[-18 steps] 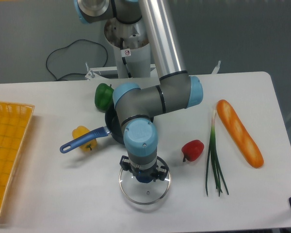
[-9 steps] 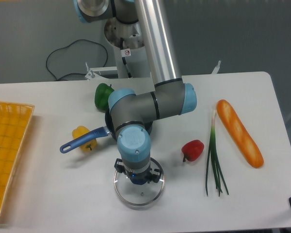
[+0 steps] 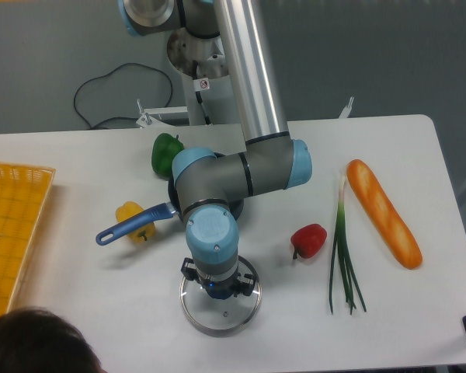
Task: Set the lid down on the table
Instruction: 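Hold the glass lid flat on the table surface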
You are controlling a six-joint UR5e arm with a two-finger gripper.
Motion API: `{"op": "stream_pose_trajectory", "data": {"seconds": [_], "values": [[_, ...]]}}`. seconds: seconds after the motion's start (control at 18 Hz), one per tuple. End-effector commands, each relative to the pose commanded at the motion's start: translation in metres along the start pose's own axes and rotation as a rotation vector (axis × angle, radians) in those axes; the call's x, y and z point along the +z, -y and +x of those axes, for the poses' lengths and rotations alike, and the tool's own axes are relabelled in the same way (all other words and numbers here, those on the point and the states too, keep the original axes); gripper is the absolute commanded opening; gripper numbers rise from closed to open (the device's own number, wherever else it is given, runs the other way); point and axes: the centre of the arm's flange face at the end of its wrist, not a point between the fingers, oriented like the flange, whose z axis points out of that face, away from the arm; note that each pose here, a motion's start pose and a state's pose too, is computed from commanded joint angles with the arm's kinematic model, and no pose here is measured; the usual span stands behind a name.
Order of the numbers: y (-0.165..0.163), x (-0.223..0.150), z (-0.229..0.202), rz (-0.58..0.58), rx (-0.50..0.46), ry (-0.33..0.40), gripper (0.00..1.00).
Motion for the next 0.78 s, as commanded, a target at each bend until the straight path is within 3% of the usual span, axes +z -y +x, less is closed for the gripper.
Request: {"op": "stream_pose_trajectory", "data": {"seconds": [0.78], "values": [[0.0007,0.0052,0.0001,-0.003,-0.008,-0.007,0.47]]}}
